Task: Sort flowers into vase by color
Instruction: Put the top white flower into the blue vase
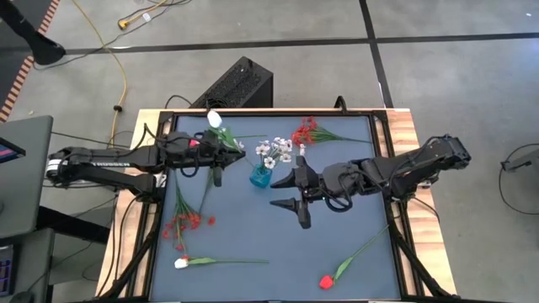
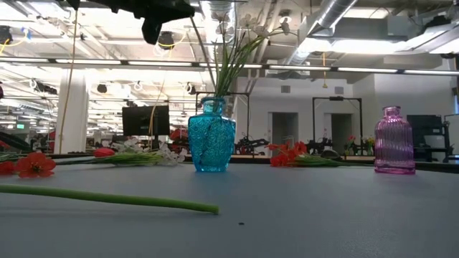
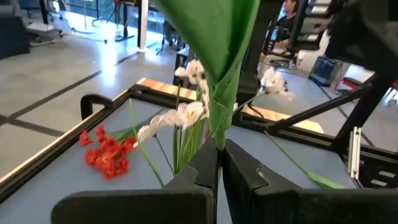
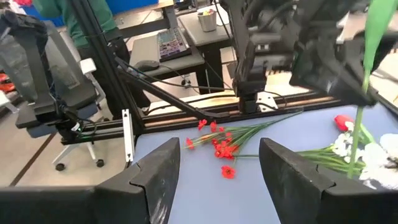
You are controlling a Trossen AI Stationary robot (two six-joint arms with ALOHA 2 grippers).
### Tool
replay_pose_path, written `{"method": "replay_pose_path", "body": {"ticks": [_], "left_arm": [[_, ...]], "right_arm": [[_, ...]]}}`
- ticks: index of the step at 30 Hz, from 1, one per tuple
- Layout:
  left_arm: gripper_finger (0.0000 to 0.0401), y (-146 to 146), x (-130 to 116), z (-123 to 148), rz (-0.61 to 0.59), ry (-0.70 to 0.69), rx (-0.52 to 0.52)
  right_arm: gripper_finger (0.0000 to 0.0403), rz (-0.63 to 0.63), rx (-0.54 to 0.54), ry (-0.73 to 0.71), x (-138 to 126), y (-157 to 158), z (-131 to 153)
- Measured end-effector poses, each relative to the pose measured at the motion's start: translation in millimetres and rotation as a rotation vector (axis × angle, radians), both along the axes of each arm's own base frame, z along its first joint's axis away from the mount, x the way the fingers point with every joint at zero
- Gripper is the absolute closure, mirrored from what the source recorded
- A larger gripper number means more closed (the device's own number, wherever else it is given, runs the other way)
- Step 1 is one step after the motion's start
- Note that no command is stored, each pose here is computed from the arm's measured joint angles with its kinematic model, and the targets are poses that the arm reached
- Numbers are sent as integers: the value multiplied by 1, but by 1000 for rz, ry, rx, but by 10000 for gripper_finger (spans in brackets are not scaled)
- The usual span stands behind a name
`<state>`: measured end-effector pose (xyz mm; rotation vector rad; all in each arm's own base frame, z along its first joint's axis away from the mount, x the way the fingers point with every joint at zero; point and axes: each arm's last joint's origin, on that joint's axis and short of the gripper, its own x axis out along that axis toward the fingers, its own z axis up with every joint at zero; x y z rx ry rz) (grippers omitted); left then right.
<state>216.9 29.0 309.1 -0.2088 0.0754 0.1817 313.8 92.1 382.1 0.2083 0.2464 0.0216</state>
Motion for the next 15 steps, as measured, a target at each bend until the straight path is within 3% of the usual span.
{"method": "replay_pose_path", "body": {"ticks": [8,15], "left_arm": [[401,3,-3,1,50,15,68],[401,9,-5,-4,72,62,54]], "right_arm": [[159,3,16,3,-1,2,0],[159,2,18,3,-1,2,0]]}}
